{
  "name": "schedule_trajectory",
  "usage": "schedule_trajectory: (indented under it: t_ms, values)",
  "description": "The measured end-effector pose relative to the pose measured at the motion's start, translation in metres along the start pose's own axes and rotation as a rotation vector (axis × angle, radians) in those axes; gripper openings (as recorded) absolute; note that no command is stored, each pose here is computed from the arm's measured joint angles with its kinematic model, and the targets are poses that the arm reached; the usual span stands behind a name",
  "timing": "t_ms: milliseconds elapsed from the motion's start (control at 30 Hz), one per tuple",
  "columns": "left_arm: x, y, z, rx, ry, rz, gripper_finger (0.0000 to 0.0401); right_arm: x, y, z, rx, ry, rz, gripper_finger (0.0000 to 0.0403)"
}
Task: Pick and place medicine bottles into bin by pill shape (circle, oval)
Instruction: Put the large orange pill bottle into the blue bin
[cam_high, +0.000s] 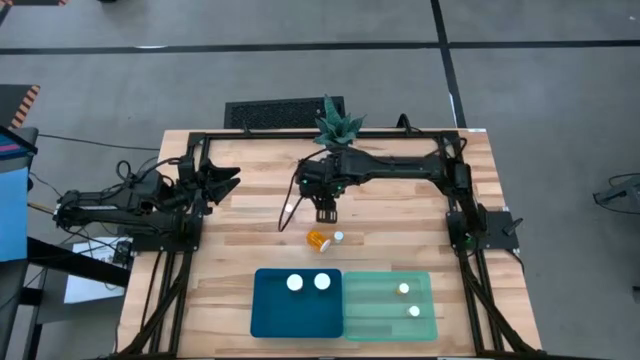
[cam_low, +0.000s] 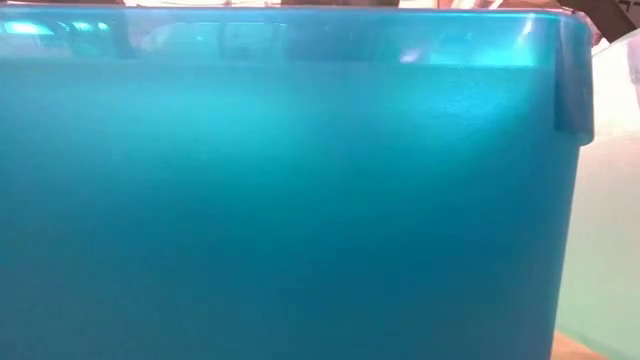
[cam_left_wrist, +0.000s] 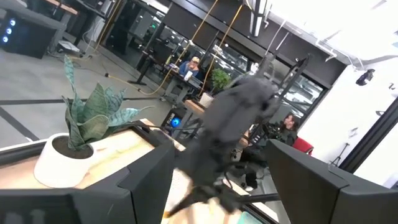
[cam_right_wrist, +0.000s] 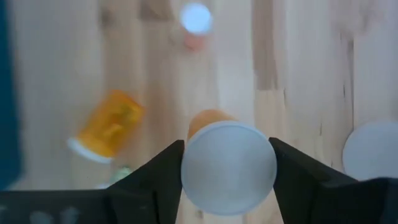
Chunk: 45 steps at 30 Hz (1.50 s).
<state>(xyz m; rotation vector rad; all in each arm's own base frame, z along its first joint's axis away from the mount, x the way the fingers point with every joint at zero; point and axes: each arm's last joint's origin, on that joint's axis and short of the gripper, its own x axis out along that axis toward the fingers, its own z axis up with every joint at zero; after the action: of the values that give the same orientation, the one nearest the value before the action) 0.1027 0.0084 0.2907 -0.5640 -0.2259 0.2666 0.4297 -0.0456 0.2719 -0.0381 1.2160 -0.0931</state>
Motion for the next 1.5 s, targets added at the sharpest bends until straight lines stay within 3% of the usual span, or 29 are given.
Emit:
schedule_trajectory:
  t_ms: [200, 367, 567, 767, 1167, 1500]
  values:
    - [0.000, 0.000, 0.000, 0.000, 0.001, 0.000, 0.0247, -0.048, 0.048, 0.018, -0.025, -0.109, 0.034, 0.0207]
    - [0.000, -0.001, 0.000, 0.000, 0.012, -0.019, 0.0247, -0.074, 0.104, 0.019, -0.045, -0.190, 0.046, 0.0216]
    - [0.000, -0.001, -0.001, -0.023, 0.016, -0.024, 0.0247, -0.088, 0.168, 0.004, -0.033, -0.212, 0.077, 0.0210]
    - [0.000, -0.001, -0.001, -0.028, 0.018, -0.024, 0.0247, -0.092, 0.212, -0.011, 0.025, -0.206, 0.123, 0.0217]
    - [0.000, -0.001, -0.001, -0.030, 0.021, -0.024, 0.0247, -0.063, 0.256, -0.033, 0.198, -0.198, 0.174, 0.0216]
    - [0.000, -0.001, -0.001, -0.032, 0.021, -0.024, 0.0247, -0.044, 0.265, -0.034, 0.221, -0.244, 0.223, 0.0215]
